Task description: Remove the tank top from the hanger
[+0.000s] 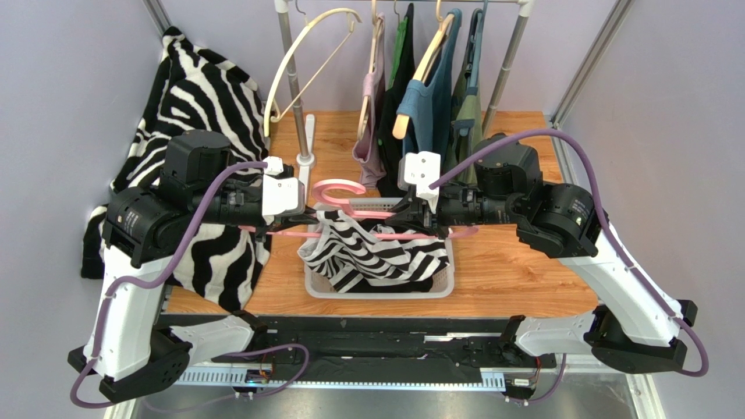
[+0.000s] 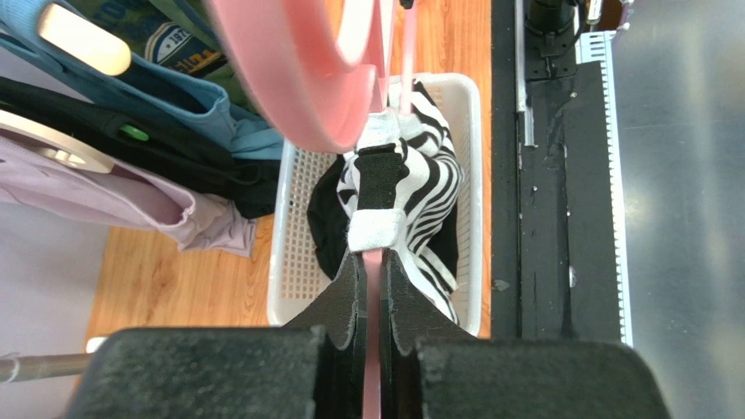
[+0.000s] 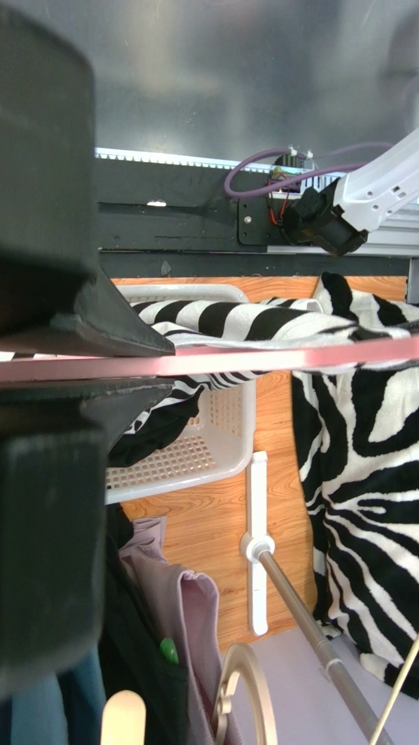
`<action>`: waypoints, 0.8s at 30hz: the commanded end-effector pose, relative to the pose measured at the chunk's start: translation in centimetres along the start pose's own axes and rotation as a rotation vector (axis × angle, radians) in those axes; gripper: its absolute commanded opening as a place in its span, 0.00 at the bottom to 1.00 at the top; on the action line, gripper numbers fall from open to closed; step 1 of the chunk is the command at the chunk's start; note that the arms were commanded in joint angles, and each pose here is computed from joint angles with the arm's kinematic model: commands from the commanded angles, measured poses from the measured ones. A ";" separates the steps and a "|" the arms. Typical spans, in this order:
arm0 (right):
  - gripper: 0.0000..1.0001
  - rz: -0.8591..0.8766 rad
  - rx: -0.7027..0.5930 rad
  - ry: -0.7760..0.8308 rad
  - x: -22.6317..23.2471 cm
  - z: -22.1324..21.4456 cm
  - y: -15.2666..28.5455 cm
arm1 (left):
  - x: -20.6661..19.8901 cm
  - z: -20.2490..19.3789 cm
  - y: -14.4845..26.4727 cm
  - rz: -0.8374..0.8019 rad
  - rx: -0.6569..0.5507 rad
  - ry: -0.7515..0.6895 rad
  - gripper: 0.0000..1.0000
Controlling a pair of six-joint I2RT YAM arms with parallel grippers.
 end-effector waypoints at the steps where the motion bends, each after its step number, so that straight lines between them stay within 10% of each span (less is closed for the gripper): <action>1: 0.08 -0.077 0.011 0.002 -0.6 -0.6 1.4 | -4.7 -1.4 1.8 -0.108 0.063 0.097 0.00; 6: 0.00 -0.118 -0.007 -0.001 -1.2 -0.4 1.7 | -4.1 -0.9 1.9 -0.060 0.043 0.087 0.03; 9: 0.00 -0.179 -0.060 0.006 -2.1 0.7 2.0 | -1.9 -0.6 2.1 0.060 0.052 0.098 0.39; 13: 0.00 -0.290 -0.163 0.032 -3.7 2.7 3.2 | 2.8 0.7 3.8 0.349 0.028 0.062 0.54; 15: 0.00 -0.320 -0.186 0.035 -4.1 3.1 3.6 | 3.5 1.9 5.0 0.429 -0.011 0.060 0.78; 24: 0.00 -0.288 -0.219 0.015 -3.7 4.0 3.0 | 1.6 2.2 0.5 0.203 -0.135 0.283 0.70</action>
Point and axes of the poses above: each gripper's point midway between its finger pads, its own y axis back along the fingers, its own x axis along the line the jaws close on, z = x × y, the point moved 1 cm from there along y, back along the fingers, and after that the axes turned 9 degrees about -y, right-handed, at the moved point
